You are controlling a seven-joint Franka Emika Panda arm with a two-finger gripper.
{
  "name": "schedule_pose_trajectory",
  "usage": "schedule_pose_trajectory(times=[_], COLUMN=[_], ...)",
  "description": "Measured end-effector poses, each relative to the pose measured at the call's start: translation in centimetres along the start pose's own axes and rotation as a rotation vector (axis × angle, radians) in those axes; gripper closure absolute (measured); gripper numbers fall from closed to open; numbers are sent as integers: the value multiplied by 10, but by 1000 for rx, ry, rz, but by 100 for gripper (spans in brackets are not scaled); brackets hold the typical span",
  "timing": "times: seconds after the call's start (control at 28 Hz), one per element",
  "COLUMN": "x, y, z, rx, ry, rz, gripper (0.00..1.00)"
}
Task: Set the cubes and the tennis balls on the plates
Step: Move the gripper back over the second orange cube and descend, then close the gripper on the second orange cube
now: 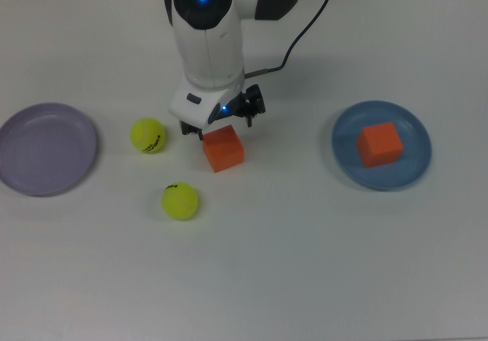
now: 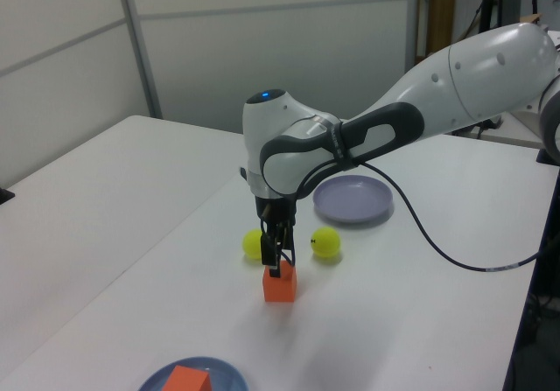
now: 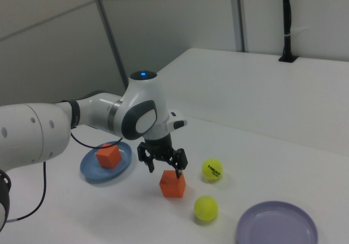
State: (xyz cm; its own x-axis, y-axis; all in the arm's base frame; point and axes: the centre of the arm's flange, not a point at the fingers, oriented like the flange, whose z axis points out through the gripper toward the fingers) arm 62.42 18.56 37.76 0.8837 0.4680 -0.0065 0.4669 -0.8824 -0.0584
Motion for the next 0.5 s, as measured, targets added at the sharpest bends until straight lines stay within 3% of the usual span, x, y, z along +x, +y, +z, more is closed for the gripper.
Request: schedule_pose_trajectory(times=[0.5], x=[-3], y=[26], z=[23], rx=[7], ry=[-18], rz=[1], gripper=[0])
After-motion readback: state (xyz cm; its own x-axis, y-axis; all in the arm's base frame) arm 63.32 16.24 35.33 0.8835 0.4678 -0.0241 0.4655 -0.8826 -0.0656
